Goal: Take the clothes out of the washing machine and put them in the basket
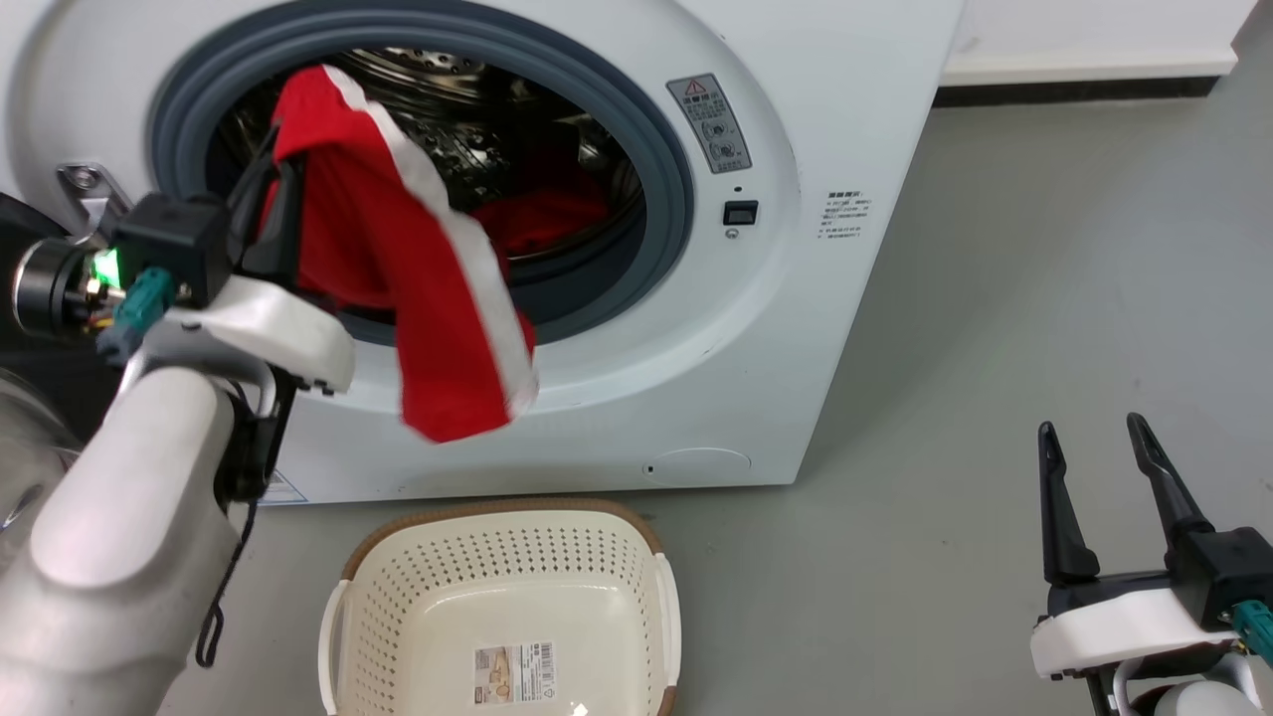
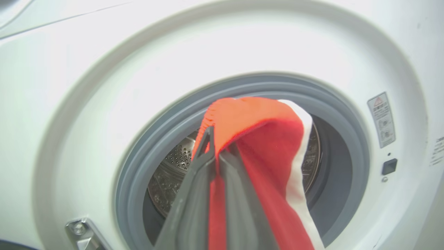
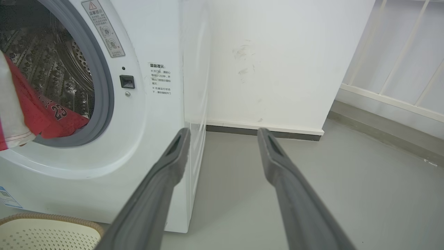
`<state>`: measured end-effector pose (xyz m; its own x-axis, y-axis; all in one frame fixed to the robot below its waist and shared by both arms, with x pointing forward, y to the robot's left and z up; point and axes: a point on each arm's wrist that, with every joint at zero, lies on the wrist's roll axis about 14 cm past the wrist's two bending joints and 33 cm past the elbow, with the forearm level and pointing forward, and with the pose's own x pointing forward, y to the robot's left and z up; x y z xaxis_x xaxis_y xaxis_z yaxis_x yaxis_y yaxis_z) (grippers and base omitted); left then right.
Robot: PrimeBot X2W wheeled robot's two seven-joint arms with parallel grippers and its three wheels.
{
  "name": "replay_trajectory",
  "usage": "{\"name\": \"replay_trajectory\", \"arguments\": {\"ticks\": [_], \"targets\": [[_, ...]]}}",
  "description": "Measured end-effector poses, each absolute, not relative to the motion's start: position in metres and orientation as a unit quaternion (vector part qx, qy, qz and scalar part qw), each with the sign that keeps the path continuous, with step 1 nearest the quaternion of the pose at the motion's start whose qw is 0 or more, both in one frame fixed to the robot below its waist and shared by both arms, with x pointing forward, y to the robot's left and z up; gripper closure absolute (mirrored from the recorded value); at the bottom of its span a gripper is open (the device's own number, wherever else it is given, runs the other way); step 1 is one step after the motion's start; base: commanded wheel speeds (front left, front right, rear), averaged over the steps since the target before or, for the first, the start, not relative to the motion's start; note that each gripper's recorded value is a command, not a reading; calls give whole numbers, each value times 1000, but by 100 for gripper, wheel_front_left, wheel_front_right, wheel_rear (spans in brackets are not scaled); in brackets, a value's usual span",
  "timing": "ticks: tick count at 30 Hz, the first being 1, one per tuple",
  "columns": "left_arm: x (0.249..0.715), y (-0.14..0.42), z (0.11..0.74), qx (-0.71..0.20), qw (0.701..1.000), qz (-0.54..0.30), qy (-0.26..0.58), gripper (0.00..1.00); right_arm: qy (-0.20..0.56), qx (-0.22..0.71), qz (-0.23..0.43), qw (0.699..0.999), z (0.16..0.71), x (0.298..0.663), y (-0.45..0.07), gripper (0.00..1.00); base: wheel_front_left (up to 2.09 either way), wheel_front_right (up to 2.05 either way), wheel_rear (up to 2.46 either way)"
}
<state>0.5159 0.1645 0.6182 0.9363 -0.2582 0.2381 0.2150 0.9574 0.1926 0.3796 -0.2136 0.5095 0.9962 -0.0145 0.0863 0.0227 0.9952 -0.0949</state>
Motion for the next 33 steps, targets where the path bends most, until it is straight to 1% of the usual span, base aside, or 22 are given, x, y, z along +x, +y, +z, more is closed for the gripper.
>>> {"name": "replay_trajectory", "arguments": {"ticks": [6, 14, 16, 19, 22, 28, 33], "targets": [[483, 164, 643, 73, 973, -118, -183, 100, -49, -48, -10, 998, 514, 379, -214, 0, 0, 0, 0], [437, 161, 674, 70, 960, -118, -243, 100, -44, -43, 7, 998, 510, 376, -203, 0, 0, 0, 0], [429, 161, 671, 68, 961, -118, -241, 100, -45, -43, 11, 998, 511, 375, -200, 0, 0, 0, 0], [419, 159, 659, 62, 966, -121, -220, 100, -43, -42, 16, 998, 509, 374, -196, 0, 0, 0, 0], [415, 158, 636, 52, 975, -126, -177, 100, -43, -41, 19, 998, 509, 374, -195, 0, 0, 0, 0], [413, 153, 561, 42, 987, -139, -67, 100, -30, -42, 19, 998, 500, 376, -195, 0, 0, 0, 0], [409, 155, 477, 26, 990, -135, 46, 100, -23, -44, 17, 999, 495, 383, -197, 0, 0, 0, 0]]}}
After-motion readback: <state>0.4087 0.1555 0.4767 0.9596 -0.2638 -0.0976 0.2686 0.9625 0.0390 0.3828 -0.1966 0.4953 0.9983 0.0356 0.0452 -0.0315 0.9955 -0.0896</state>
